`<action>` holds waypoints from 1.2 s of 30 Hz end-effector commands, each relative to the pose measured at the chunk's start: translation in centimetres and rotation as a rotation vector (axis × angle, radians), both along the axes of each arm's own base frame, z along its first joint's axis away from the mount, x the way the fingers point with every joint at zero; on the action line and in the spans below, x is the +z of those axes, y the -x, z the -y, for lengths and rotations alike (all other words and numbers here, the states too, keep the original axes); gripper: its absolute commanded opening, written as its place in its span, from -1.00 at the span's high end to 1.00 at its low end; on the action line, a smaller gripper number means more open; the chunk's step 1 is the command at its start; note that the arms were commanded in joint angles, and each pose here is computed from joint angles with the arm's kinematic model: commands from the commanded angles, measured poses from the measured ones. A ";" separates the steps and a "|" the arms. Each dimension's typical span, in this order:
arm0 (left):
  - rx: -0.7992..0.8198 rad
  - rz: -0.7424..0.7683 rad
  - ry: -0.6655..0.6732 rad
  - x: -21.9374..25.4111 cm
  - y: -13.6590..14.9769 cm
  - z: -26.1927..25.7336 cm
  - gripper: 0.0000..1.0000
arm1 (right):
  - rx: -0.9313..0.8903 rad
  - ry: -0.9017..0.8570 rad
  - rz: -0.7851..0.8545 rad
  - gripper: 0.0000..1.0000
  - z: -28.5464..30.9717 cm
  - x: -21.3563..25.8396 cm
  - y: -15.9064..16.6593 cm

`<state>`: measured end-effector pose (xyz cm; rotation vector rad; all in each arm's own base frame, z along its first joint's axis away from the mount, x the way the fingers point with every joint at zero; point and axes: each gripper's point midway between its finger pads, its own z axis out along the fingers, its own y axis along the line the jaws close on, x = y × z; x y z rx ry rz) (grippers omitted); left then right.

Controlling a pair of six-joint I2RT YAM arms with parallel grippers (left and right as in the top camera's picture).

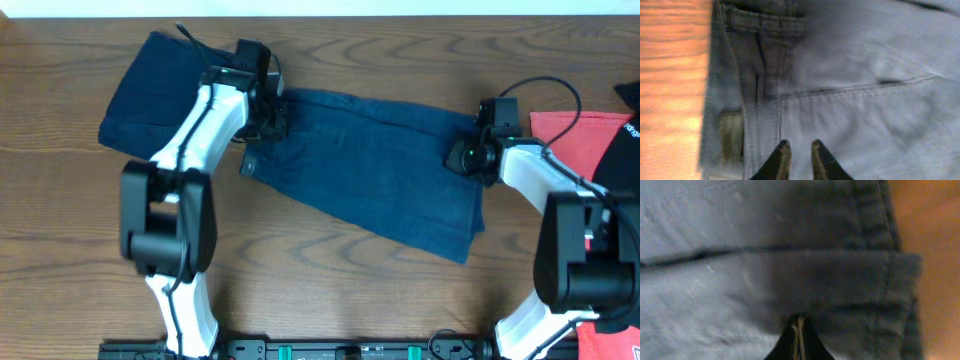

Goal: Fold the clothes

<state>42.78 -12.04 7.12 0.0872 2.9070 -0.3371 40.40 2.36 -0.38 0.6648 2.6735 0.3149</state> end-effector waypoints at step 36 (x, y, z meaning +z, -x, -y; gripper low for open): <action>-0.079 0.319 -0.101 -4.8 -9.1 -2.8 -0.12 | 0.274 -0.034 0.089 0.34 -0.9 12.7 6.2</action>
